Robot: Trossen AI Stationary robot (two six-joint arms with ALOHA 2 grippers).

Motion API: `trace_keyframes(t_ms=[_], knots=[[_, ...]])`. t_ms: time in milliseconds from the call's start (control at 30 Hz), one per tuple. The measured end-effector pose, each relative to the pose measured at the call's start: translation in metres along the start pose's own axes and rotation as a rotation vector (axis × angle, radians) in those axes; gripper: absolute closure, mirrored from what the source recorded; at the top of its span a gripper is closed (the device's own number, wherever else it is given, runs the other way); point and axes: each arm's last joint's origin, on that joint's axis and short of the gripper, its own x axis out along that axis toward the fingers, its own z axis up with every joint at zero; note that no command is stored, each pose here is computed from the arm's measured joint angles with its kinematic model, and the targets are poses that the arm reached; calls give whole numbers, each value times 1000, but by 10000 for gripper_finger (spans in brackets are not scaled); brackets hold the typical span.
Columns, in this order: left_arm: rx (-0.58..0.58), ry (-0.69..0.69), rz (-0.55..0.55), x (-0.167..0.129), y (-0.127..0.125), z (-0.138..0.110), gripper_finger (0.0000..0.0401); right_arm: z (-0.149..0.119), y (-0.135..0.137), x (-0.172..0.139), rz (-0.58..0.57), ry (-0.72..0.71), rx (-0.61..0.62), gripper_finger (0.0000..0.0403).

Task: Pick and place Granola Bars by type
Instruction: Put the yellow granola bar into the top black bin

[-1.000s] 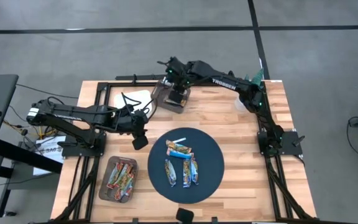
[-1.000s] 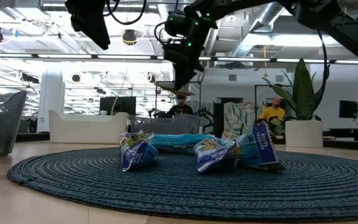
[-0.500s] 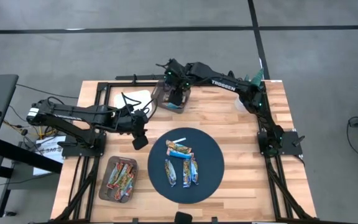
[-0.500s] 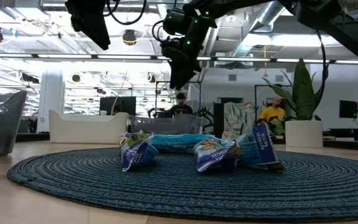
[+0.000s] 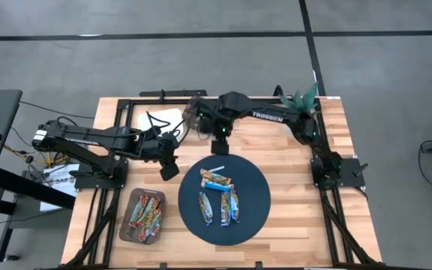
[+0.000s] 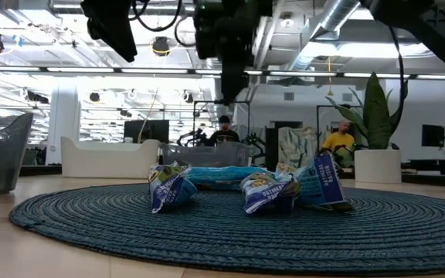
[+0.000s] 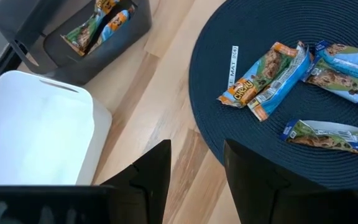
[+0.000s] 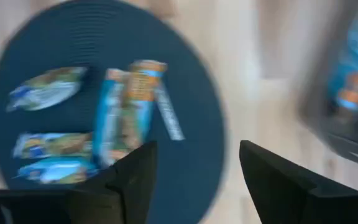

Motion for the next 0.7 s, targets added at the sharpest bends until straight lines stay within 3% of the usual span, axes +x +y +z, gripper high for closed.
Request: trace_keyframes(t_ms=[167, 400, 700], knots=[[-11, 4, -7, 0, 0, 0, 260, 0, 35, -32, -2, -110, -85, 197], [-10, 5, -3, 0, 0, 0, 260, -25, 49, -76, -93, -270, -96, 219], [-2, 15, 11, 0, 1, -2, 260, -93, 58, -39, -47, -489, 106, 238]])
